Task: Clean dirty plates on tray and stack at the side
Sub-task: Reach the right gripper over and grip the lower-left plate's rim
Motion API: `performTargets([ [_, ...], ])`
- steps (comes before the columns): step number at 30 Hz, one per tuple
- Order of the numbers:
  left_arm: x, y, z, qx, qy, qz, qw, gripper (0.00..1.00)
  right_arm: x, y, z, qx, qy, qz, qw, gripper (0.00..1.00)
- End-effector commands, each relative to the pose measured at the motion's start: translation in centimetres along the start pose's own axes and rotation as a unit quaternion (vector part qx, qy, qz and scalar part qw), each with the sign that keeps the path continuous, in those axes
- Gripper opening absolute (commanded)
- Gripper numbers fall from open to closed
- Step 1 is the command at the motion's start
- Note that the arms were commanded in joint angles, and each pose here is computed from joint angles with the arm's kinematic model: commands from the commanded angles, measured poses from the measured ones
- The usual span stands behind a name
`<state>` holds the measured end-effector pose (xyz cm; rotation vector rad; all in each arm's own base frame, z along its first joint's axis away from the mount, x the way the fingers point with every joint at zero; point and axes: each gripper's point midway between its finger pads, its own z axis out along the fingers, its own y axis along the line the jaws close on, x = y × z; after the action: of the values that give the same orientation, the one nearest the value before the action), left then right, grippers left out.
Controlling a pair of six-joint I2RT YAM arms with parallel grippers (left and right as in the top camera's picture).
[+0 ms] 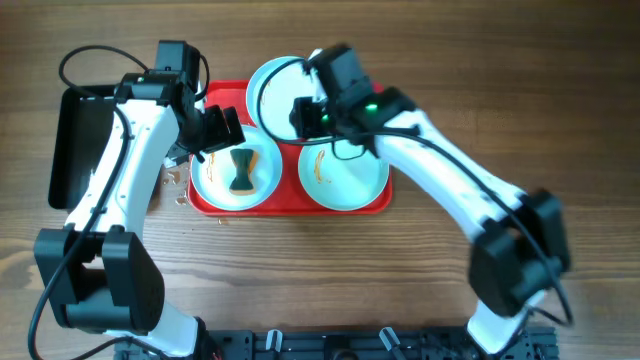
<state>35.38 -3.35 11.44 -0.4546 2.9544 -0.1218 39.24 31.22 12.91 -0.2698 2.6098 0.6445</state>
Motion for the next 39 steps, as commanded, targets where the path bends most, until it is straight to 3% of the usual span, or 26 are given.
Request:
performTargets([
  [1,0.0,0.3,0.5,-0.007,0.004,-0.006,1.0,1.0,2.0,0.1,3.6,0.002,0.035,0.011,0.999,0.4],
  [10,-0.1,0.3,0.5,-0.007,0.002,-0.006,1.0,1.0,5.4,0.9,8.2,-0.005,0.078,-0.016,0.997,0.41],
  [33,-0.1,0.3,0.5,-0.007,0.003,-0.006,1.0,1.0,6.9,-0.7,11.9,0.024,0.08,0.007,0.996,0.39],
  [37,-0.1,0.3,0.5,-0.007,0.003,-0.006,1.0,1.0,7.0,-0.8,12.1,0.025,0.082,0.004,0.996,0.28],
  [39,-0.1,0.3,0.5,-0.007,0.003,-0.006,1.0,0.91,7.0,-0.8,12.1,0.025,0.082,0.004,0.996,0.2],
])
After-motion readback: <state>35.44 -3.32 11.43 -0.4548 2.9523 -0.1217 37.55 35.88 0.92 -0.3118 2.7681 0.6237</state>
